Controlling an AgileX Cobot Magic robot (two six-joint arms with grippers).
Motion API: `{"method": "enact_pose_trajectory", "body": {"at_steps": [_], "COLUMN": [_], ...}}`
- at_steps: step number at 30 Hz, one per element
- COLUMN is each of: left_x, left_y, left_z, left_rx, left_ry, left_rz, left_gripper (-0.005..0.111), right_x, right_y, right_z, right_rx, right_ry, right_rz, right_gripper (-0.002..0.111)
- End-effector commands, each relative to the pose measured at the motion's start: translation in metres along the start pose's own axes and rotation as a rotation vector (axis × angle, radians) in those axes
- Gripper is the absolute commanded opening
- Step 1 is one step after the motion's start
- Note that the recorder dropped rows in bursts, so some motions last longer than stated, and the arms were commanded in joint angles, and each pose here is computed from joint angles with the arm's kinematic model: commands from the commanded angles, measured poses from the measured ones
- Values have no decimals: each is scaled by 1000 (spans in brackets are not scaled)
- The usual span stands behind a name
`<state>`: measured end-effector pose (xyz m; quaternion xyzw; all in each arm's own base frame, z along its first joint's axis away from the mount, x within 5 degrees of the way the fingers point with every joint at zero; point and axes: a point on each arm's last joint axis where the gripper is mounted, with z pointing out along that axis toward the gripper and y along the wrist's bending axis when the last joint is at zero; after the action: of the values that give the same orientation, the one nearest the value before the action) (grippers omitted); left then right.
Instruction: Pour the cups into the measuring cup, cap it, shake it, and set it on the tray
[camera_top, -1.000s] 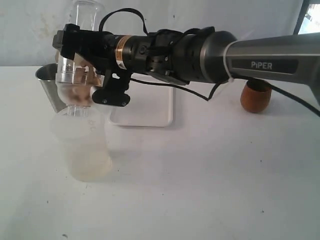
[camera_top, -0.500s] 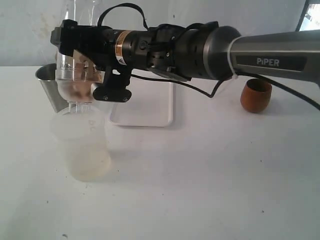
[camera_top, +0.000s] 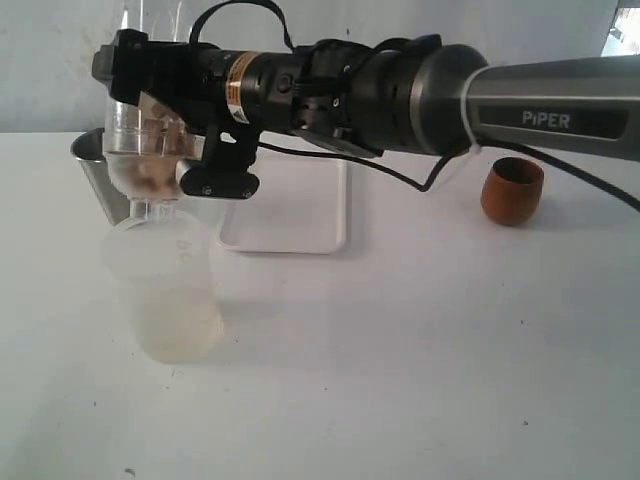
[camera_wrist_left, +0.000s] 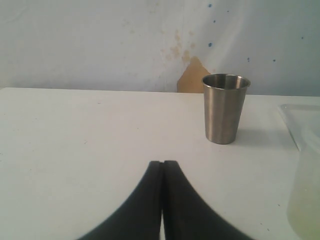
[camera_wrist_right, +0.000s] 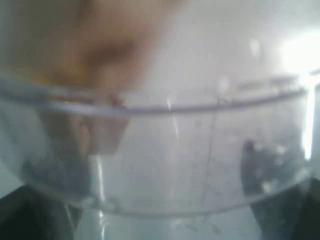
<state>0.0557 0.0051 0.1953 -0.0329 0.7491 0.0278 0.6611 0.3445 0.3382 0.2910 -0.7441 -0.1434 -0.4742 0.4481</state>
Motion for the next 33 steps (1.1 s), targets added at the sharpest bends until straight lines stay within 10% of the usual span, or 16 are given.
{"method": "enact_pose_trajectory", "body": {"at_steps": [1,33], "left_x": [1,1], "left_y": [0,0], "left_z": [0,0], "left_rx": [4,4], "left_ry": [-9,-9], "left_rz": [-14,-14], "left_gripper": [0,0], "right_x": [15,12], "right_y": [-12,-9], "right_z": [-6,-11], "right_rx": [42,9], "right_ry": [41,28], "right_rz": [-9,2], "right_gripper": [0,0]}}
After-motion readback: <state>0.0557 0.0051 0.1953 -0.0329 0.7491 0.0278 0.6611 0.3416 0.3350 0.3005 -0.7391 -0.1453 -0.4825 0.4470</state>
